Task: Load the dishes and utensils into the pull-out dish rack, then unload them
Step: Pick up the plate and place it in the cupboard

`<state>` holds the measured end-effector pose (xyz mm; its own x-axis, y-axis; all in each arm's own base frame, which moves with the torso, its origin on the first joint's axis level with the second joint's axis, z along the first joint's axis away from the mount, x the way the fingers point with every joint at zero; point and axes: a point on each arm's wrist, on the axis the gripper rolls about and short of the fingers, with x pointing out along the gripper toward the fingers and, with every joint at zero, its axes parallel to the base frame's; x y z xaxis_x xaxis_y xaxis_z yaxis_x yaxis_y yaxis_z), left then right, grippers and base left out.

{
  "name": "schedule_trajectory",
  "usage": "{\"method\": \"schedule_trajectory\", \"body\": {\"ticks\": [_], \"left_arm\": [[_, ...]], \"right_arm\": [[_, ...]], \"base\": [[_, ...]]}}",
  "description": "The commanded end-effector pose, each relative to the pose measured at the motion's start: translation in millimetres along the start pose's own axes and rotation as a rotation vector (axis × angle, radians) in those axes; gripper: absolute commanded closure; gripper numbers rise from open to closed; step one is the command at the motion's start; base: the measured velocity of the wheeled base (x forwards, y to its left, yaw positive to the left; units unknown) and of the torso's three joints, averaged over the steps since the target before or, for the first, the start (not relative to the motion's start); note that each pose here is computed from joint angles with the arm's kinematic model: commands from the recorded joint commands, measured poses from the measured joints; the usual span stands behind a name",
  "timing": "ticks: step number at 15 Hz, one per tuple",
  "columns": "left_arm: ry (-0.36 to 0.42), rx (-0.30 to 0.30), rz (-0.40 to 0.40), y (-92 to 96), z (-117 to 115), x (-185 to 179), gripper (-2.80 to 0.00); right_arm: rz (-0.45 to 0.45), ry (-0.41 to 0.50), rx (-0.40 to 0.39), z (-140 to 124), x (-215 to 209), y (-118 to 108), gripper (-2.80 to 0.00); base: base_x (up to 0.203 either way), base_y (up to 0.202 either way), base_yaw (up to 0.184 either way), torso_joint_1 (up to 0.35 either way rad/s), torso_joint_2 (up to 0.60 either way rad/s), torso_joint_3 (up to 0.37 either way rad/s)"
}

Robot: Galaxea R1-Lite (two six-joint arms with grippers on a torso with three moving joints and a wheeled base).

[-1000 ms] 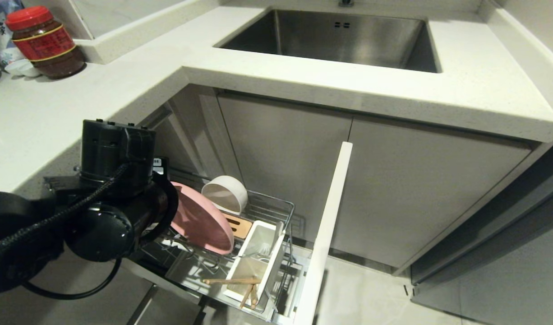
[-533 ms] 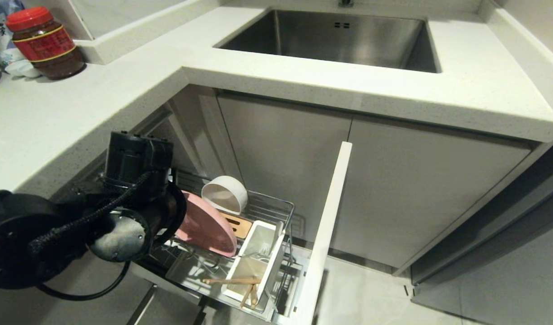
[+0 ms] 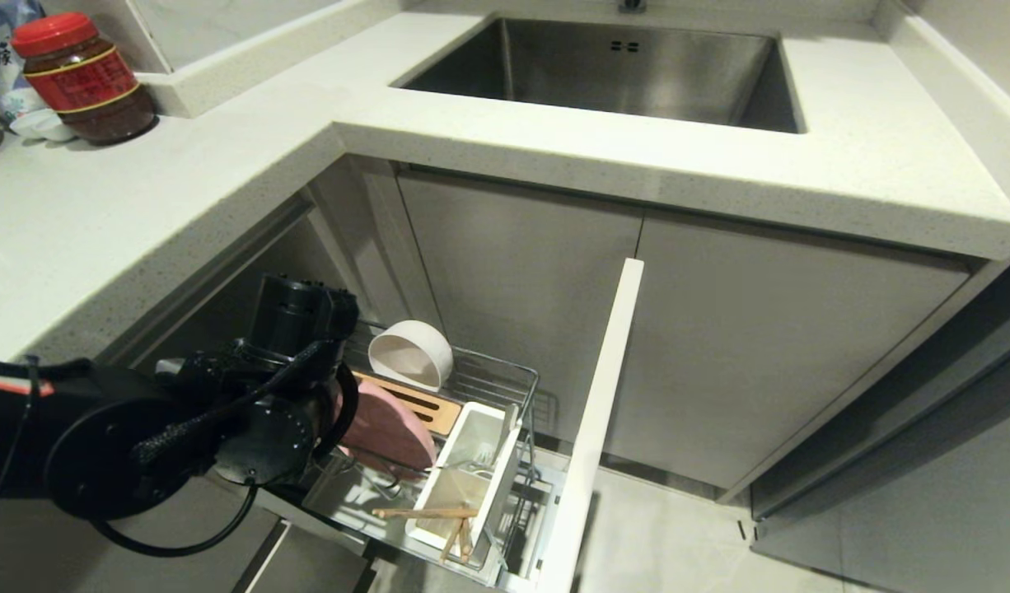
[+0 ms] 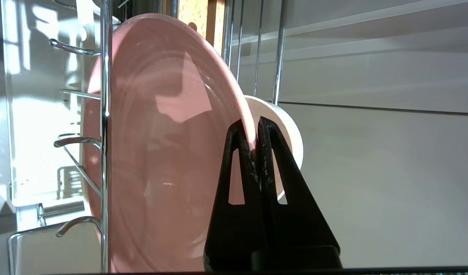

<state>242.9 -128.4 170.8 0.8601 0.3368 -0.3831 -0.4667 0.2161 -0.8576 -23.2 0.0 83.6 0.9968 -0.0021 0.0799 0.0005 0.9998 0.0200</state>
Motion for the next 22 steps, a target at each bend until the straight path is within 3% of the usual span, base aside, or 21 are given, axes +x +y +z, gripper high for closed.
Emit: {"method": "schedule_trajectory", "body": {"ticks": [1, 13, 14, 19, 22], "left_arm": [[-0.004, -0.002, 0.007, 1.7, -2, 2, 0.00], [0.013, 0.019, 0.012, -1.7, 11, -16, 0.00], [0.016, 0.020, 0.014, -0.9, 10, -16, -2.80], [0.017, 0.050, 0.028, 0.6, 10, -19, -2.80], [0.058, 0.090, 0.028, -1.7, 15, -40, -2.80]], "right_arm": [[0.000, 0.026, 0.000, -7, 2, 0, 0.00], [0.000, 0.026, 0.000, -7, 2, 0, 0.00], [0.000, 0.026, 0.000, -7, 2, 0, 0.00], [0.000, 0.026, 0.000, -7, 2, 0, 0.00], [-0.001, 0.027, 0.000, -7, 2, 0, 0.00]], "base": [[0.000, 0.000, 0.000, 0.000, 0.00, 0.000], [0.000, 0.000, 0.000, 0.000, 0.00, 0.000], [0.000, 0.000, 0.000, 0.000, 0.00, 0.000], [0.000, 0.000, 0.000, 0.000, 0.00, 0.000], [0.000, 0.000, 0.000, 0.000, 0.00, 0.000]]}}
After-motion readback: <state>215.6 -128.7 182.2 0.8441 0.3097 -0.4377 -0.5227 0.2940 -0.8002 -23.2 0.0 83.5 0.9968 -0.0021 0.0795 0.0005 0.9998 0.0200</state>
